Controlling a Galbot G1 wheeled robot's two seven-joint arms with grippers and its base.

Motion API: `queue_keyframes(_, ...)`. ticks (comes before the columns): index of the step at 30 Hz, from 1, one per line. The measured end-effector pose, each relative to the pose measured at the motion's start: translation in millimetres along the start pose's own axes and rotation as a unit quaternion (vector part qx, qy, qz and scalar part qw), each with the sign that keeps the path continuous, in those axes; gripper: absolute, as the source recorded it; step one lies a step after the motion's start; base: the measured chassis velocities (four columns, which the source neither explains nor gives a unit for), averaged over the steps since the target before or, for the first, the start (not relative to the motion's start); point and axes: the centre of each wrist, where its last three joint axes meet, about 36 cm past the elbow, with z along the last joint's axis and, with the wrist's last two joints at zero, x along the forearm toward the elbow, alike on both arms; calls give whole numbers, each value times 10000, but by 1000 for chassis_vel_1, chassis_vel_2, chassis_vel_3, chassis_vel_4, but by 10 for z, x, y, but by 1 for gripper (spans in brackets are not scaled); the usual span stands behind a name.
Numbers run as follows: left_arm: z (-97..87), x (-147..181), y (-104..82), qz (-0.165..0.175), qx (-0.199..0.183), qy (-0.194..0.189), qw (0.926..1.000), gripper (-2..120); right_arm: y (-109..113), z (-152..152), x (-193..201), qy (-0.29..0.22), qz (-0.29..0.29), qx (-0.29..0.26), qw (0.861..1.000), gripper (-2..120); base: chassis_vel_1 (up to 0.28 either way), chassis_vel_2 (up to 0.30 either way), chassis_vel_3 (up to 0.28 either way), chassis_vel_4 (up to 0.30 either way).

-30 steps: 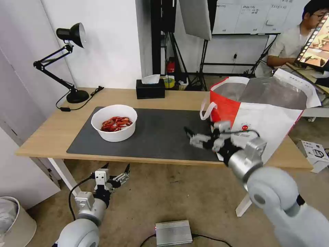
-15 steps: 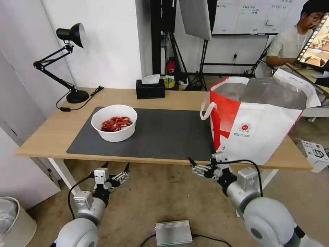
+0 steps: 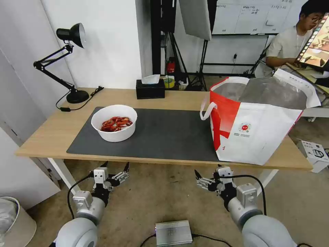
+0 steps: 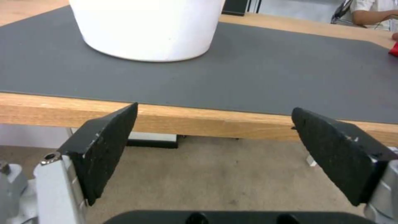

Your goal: Pick up the trash from the table and place it into the takeout bag.

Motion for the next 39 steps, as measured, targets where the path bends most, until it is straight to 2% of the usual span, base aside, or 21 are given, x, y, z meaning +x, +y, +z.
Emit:
queue_keyframes(15, -27, 5, 2, 9, -13, -30, 10000, 100, 17, 14, -1, -22, 30, -44, 10000, 100, 0, 0, 0, 0)
queue_keyframes(18, -79, -24, 16, -7, 45, -79, 10000, 100, 16, 14, -2, -25, 30, -44, 10000, 100, 0, 0, 0, 0)
queue_keyframes(23, -240, -103, 69, -65, 98, -149, 9998, 100, 16, 14, -4, -27, 31, -44, 10000, 100, 0, 0, 0, 0)
queue_keyframes(29, -515, -208, 128, -306, 433, -71, 9986, 100, 15, 14, -6, -27, 31, -44, 10000, 100, 0, 0, 0, 0)
queue_keyframes(30, -515, -208, 128, -306, 433, -71, 9986, 100, 15, 14, -6, -27, 31, -44, 10000, 100, 0, 0, 0, 0)
queue_keyframes(33, -697, -250, 202, -476, 489, 133, 9976, 100, 14, 14, -6, -27, 30, -44, 10000, 100, 0, 0, 0, 0)
queue_keyframes(34, -697, -250, 202, -476, 489, 133, 9976, 100, 14, 14, -6, -27, 30, -44, 10000, 100, 0, 0, 0, 0)
queue_keyframes(38, -1006, -266, 383, -646, 605, 309, 9956, 100, 14, 13, -6, -29, 28, -44, 10000, 100, 0, 0, 0, 0)
queue_keyframes(39, -1006, -266, 383, -646, 605, 309, 9956, 100, 14, 13, -6, -29, 28, -44, 10000, 100, 0, 0, 0, 0)
